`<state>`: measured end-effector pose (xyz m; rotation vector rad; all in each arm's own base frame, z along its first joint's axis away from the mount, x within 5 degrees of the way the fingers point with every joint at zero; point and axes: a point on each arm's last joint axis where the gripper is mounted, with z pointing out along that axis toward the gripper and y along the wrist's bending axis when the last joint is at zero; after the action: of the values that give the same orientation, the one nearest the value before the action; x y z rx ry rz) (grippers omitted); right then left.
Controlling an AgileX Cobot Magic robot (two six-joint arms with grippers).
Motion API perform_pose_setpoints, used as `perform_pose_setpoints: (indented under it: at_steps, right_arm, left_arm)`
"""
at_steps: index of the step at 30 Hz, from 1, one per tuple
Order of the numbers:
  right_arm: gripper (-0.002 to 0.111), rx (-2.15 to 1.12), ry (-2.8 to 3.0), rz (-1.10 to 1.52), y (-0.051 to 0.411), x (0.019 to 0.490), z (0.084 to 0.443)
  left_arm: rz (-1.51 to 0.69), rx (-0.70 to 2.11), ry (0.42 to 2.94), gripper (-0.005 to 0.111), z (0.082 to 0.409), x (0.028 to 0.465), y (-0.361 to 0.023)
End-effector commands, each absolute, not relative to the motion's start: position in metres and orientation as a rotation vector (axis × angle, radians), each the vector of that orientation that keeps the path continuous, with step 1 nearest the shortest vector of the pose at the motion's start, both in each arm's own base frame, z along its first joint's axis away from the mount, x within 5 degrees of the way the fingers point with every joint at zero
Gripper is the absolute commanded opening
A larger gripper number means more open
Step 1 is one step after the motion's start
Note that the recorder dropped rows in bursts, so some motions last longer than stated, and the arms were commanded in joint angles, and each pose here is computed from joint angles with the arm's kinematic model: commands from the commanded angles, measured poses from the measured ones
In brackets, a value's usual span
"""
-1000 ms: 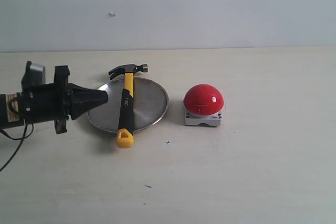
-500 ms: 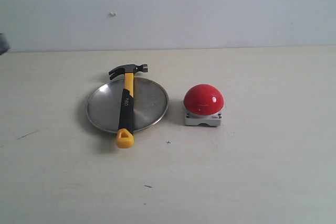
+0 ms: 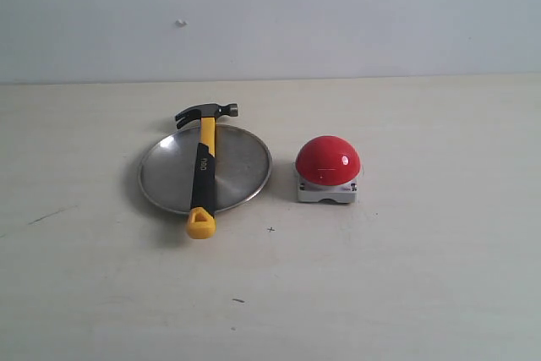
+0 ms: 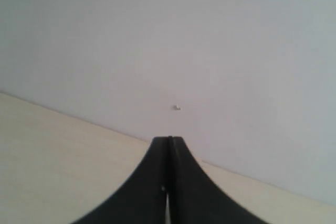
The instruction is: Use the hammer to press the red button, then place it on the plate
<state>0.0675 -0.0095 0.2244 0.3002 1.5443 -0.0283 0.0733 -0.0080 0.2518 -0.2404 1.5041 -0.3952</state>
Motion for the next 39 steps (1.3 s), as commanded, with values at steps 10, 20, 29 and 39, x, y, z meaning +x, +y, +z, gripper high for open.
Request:
perform_pose_setpoints:
  at_steps: [10, 20, 29, 39]
  right_arm:
    - [0.0, 0.3, 1.545, -0.038, -0.01, 0.067, 0.223]
    - [0.0, 0.3, 1.545, -0.038, -0.01, 0.067, 0.223]
    - [0.0, 0.294, 1.564, -0.101, -0.014, 0.068, 0.222]
    - [0.0, 0.102, 1.491, -0.064, -0.003, 0.056, 0.212]
  left_arm:
    - [-0.39, -0.225, 1.435, 0.0, 0.253, 0.063, -0.007]
    - [-0.39, -0.225, 1.435, 0.0, 0.253, 0.063, -0.007]
    - [-0.39, -0.225, 1.435, 0.0, 0.253, 0.063, -0.007]
    - [-0.386, -0.221, 1.435, 0.0, 0.253, 0.063, -0.007]
